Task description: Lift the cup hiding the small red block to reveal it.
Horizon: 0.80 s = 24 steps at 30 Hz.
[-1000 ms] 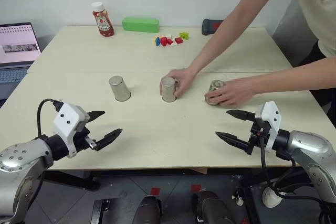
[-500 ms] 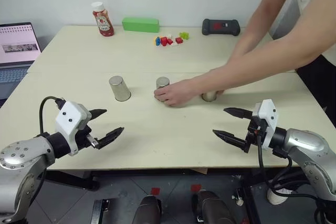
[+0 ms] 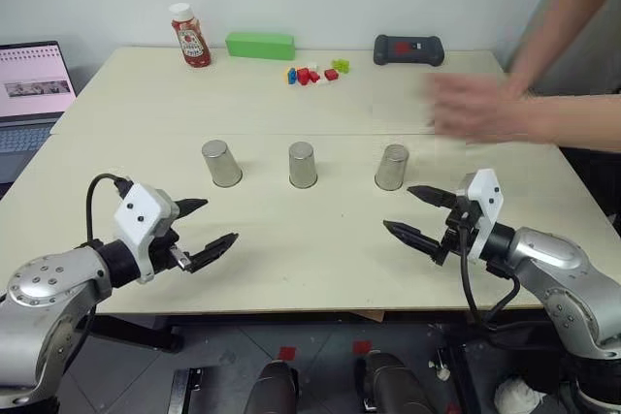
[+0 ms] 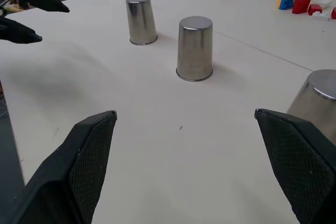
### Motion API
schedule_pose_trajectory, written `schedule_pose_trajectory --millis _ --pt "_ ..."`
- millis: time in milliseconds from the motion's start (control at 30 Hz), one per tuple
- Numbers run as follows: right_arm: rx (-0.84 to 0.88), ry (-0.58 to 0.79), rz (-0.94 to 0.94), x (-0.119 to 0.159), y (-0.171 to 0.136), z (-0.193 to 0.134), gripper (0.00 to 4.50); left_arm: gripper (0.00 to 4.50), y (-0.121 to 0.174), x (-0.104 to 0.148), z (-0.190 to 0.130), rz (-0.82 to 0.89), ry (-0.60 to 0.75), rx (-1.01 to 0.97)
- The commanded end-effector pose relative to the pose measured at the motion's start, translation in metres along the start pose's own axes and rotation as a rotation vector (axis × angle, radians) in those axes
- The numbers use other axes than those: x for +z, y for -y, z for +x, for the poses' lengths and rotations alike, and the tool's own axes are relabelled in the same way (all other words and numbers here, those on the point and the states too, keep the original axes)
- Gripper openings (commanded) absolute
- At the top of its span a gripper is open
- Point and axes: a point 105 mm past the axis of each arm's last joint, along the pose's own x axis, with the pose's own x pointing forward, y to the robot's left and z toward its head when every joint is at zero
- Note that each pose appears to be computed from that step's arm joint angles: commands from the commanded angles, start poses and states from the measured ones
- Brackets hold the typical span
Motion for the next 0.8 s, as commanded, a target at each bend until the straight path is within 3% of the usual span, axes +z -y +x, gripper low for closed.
schedule_pose_trajectory --millis 33,400,800 --pt "-0.103 0.037 -0.013 0.010 0.016 0.006 4.48 4.50 0.007 0.014 0.003 0.034 0.032 -0.038" --pt "-0.318 -0.028 0.113 -0.003 0.070 0.036 4.48 4.50 0.021 0.019 0.010 -0.004 0.010 -0.197" --pt "-0.377 -0.049 0.156 -0.023 0.102 0.064 4.48 4.50 0.027 0.022 0.008 -0.027 0.014 -0.255"
